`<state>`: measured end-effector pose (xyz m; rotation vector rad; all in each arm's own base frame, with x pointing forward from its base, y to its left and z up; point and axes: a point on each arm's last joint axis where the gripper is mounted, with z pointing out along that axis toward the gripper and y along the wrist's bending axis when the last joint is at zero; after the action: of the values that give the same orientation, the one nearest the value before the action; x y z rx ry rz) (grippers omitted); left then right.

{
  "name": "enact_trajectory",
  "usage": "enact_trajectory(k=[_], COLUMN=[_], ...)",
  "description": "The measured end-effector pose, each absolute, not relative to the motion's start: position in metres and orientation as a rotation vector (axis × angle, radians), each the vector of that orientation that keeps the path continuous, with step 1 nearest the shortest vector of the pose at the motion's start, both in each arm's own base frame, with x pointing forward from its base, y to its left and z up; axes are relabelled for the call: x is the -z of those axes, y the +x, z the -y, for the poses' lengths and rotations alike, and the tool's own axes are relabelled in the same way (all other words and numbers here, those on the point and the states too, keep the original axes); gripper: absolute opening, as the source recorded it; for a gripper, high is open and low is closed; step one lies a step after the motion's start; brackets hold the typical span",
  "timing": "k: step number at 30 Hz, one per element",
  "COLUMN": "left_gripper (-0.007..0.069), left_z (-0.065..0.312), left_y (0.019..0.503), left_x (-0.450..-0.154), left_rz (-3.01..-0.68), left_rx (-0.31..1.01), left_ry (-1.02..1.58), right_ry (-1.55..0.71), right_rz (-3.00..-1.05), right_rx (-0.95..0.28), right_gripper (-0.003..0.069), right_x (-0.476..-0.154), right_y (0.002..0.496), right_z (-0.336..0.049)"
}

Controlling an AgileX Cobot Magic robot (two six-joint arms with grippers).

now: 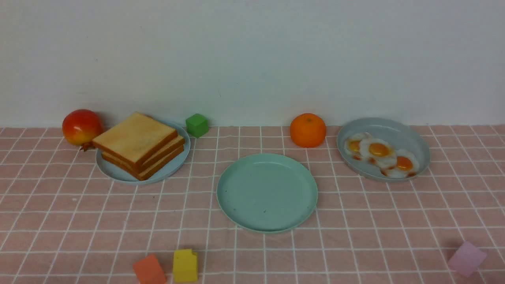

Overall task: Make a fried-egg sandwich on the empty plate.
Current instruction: Use the left arm to grab a slice of bread

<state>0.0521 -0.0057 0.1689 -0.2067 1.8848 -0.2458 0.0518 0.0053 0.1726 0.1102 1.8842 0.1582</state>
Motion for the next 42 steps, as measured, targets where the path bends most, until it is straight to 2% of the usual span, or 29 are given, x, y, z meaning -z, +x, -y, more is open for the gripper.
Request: enact_trajectory(k=[16, 19, 22, 24, 30, 34, 38, 40, 41, 42], left_gripper=[0.0239, 0.0239, 0.0239, 0.0239, 0.0223, 0.0125, -0.0009, -0.0013, -0.0013, -0.0013], left_z=[0.006, 0.008, 0.011, 0.01, 0.004, 0.01, 0.022, 0.025, 0.031, 0.032], left_y=[0.053, 0.054, 0.055, 0.056, 0.056, 0.052, 0.059, 0.065, 0.081, 0.086], left_x=[-0.171, -0.175, -0.183, -0.188, -0.202, -0.227, -0.267, -0.281, -0.291, -0.298], left_rz=[-1.862, -1.808, -1.681, -1.604, -1.423, -1.451, -1.671, -1.76, -1.948, -1.994], left_rx=[0.26, 0.38, 0.632, 0.737, 0.846, 0.876, 0.786, 0.745, 0.697, 0.679], left_ry=[-0.217, -0.317, -0.534, -0.629, -0.747, -0.667, -0.479, -0.404, -0.308, -0.264], right_ry=[0.11, 0.11, 0.11, 0.11, 0.11, 0.11, 0.11, 0.11, 0.11, 0.11], right_rz=[-1.884, -1.884, -1.884, -1.884, -1.884, -1.884, -1.884, -1.884, -1.884, -1.884], right_rx=[-0.158, -0.158, -0.158, -0.158, -0.158, -0.158, -0.158, -0.158, -0.158, -0.158], right_gripper=[0.0239, 0.0239, 0.0239, 0.0239, 0.0239, 0.0239, 0.0239, 0.0239, 0.0239, 0.0239], right_x=[-0.173, -0.173, -0.173, -0.173, -0.173, -0.173, -0.173, -0.173, -0.173, -0.173], right_y=[0.052, 0.052, 0.052, 0.052, 0.052, 0.052, 0.052, 0.052, 0.052, 0.052], right_z=[-0.005, -0.005, -0.005, -0.005, -0.005, -0.005, -0.005, -0.005, -0.005, -0.005])
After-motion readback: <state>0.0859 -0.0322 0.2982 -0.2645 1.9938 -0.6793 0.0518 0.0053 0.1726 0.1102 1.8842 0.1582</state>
